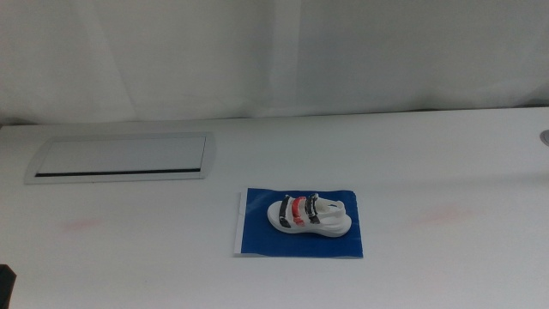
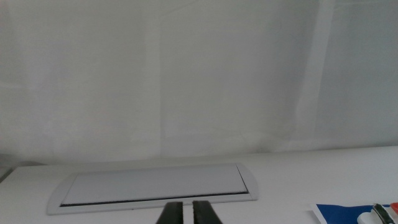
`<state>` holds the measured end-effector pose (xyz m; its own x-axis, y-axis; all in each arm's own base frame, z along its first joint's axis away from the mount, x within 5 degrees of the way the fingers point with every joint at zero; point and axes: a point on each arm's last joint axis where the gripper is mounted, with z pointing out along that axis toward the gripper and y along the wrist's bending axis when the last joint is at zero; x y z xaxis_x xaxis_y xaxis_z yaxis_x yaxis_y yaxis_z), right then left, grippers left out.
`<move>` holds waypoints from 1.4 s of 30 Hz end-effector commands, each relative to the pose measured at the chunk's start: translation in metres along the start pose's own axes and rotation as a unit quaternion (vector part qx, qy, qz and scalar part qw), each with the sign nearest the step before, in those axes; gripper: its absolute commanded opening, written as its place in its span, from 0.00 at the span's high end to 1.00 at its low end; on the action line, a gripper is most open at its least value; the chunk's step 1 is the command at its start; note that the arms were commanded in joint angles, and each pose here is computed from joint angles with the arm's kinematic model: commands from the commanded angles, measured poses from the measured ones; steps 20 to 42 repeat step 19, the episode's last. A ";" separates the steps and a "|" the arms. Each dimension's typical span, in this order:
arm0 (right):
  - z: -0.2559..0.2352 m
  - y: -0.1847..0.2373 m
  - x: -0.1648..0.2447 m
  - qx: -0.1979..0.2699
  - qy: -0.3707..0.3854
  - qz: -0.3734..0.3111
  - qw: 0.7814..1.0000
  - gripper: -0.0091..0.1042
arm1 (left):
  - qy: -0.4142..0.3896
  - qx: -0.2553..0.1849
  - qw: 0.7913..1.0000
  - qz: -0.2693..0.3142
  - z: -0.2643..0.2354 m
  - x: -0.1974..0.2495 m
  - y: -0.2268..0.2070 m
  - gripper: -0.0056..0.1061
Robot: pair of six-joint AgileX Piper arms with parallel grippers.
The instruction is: Use one arm to grab the shoe from the table and place it on the mat.
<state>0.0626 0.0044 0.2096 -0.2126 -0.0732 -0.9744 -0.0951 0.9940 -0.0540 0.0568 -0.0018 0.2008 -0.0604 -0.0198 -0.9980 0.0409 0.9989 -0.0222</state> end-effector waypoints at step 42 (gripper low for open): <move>0.008 0.003 0.018 -0.008 -0.057 0.007 0.998 0.94 | -0.001 -0.001 1.000 -0.001 -0.001 0.011 0.000 0.98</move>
